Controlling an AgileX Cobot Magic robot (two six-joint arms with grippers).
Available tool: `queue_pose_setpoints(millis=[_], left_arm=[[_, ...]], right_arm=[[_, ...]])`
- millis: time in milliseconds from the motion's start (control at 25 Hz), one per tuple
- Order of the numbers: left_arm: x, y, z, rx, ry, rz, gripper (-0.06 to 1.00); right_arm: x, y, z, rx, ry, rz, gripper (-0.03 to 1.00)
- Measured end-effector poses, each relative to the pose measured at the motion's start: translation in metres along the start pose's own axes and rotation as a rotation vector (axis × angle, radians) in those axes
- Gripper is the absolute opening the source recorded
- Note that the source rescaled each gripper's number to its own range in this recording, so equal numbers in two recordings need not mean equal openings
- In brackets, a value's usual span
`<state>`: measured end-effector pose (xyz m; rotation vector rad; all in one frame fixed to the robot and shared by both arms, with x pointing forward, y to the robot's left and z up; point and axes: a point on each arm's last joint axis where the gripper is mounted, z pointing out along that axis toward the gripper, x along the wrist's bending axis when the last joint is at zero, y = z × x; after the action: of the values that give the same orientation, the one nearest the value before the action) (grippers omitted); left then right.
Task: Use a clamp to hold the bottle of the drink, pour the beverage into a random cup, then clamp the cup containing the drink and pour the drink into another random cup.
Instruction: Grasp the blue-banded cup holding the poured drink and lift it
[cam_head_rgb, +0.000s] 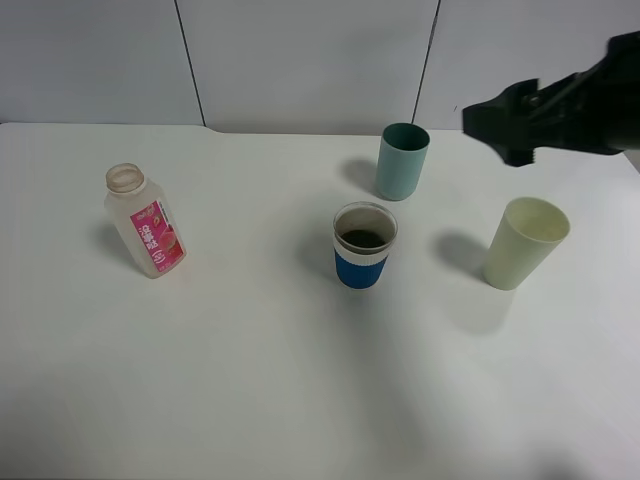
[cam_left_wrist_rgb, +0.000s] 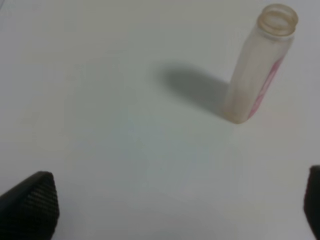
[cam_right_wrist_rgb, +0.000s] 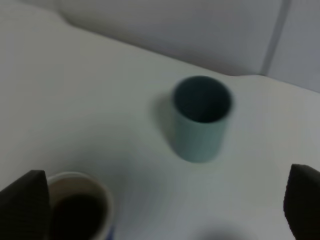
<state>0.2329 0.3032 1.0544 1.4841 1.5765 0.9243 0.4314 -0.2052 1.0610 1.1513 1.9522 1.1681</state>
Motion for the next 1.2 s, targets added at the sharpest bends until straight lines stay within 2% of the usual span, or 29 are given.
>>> queue_pose_setpoints(millis=[240,400,760,1200], left_arm=[[0.0,0.0,0.0,0.0,0.0,0.0,1.0],[0.0,0.0,0.0,0.0,0.0,0.0,1.0],[0.0,0.0,0.0,0.0,0.0,0.0,1.0],[0.0,0.0,0.0,0.0,0.0,0.0,1.0]], right_arm=[[0.037,-0.006,0.027,0.01,0.14,-0.07,0.83],[0.052,-0.009,0.029,0.015,0.194,-0.099,0.83],[0.054,-0.009,0.029,-0.015,0.2,-0.088,0.83],[0.051,-0.066,0.032,0.034,0.19,-0.065,0.83]])
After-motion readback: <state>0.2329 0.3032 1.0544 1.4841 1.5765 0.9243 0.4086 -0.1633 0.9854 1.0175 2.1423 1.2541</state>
